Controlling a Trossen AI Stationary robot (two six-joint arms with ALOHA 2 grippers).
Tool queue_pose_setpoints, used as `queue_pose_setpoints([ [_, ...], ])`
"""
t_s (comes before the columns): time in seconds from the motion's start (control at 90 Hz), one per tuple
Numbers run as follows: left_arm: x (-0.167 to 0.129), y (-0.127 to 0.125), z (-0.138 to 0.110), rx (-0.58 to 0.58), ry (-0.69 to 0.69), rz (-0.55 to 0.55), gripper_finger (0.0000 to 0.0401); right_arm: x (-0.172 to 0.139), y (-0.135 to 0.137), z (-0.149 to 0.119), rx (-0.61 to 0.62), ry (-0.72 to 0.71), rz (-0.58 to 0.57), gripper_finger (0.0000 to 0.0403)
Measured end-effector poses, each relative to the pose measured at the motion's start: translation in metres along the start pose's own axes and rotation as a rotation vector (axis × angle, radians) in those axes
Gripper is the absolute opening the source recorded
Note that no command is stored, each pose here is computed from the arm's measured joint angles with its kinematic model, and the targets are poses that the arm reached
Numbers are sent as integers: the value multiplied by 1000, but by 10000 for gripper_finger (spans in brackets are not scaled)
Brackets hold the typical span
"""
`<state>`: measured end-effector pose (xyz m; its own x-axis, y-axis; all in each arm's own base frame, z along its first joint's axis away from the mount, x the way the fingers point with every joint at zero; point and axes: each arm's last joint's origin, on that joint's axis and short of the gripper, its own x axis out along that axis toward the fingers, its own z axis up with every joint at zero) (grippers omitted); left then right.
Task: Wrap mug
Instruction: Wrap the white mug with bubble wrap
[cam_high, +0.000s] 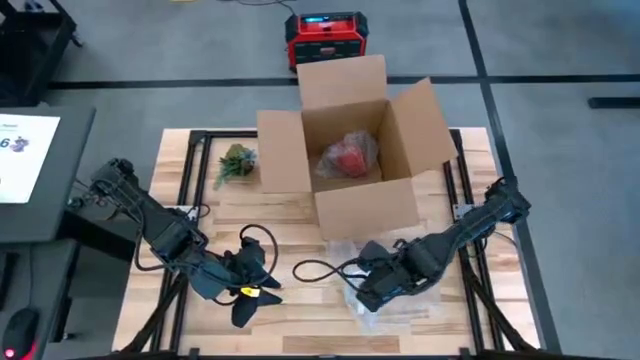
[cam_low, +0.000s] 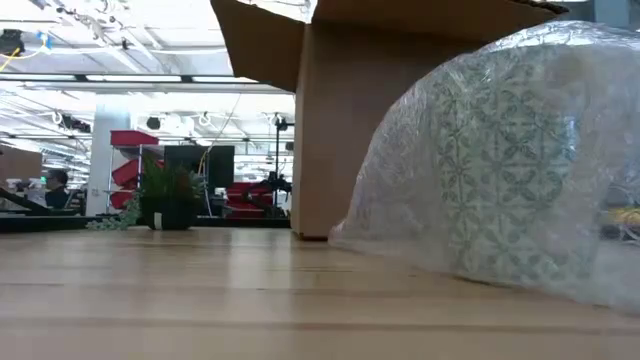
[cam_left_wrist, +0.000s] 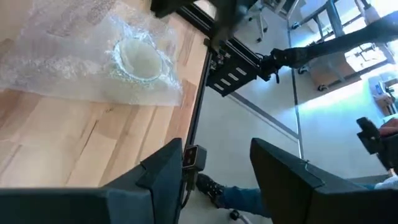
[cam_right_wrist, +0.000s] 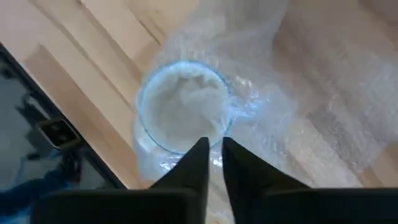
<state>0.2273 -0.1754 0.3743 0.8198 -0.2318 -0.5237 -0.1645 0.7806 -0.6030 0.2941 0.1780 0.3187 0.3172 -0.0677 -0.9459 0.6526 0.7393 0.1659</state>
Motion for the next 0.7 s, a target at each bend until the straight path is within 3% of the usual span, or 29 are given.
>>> queue_pose_setpoints([
  [0.2,0,0,0,0,0,0,171,25,-7,-6,38,13,-64,170],
  [0.378,0,0,0,8,-1,1,171,57,-13,4,66,48,-59,250],
  [0.5,0,0,0,8,-3,2,171,73,-20,13,89,60,-58,266],
  [0.611,0,0,0,8,-3,3,171,86,-17,20,76,73,62,265],
  [0.7,0,0,0,9,-5,5,171,97,-21,17,78,81,61,262],
])
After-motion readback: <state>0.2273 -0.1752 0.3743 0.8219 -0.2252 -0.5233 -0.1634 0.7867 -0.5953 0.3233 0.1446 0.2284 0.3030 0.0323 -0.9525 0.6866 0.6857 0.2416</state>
